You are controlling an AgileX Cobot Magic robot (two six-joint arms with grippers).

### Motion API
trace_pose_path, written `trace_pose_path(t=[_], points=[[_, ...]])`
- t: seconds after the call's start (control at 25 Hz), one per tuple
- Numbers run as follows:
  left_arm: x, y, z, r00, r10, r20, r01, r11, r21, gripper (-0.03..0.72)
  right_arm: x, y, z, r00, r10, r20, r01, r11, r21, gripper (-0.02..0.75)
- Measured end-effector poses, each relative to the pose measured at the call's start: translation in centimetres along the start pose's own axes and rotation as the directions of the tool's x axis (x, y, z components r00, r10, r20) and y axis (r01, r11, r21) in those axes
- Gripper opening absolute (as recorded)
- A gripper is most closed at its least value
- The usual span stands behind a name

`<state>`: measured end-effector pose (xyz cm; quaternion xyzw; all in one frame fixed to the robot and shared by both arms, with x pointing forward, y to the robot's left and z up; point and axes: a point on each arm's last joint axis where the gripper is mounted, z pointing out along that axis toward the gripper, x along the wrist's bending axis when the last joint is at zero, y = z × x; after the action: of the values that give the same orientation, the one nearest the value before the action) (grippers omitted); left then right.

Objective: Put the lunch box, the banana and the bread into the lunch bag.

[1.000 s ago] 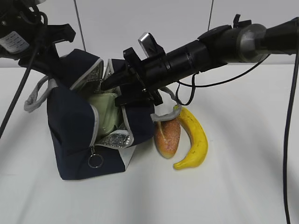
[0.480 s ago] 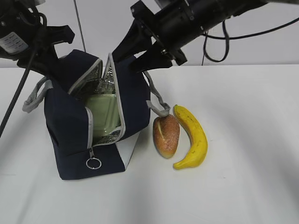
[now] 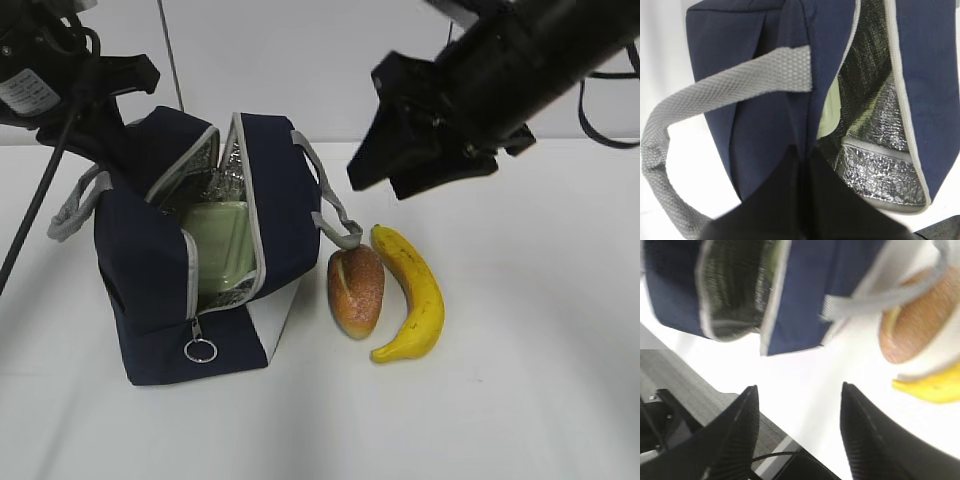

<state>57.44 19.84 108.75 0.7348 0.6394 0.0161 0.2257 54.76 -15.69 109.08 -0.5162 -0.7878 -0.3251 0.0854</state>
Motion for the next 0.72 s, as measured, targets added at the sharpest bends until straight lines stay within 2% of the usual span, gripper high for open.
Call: trace_pose_path(t=[0.32, 0.72], points=[[0.0, 0.0, 0.0, 1.0, 0.0, 0.0, 0.0, 1.0, 0.001, 0.0, -3.0, -5.0, 3.1, 0.988, 0.11, 0.112, -0.112, 0.994, 0.012, 0.386], [0.0, 0.0, 0.0, 1.0, 0.0, 0.0, 0.0, 1.0, 0.001, 0.0, -5.8, -4.9, 5.7, 0.969, 0.041, 0.243, -0.046, 0.999, 0.016, 0.386]])
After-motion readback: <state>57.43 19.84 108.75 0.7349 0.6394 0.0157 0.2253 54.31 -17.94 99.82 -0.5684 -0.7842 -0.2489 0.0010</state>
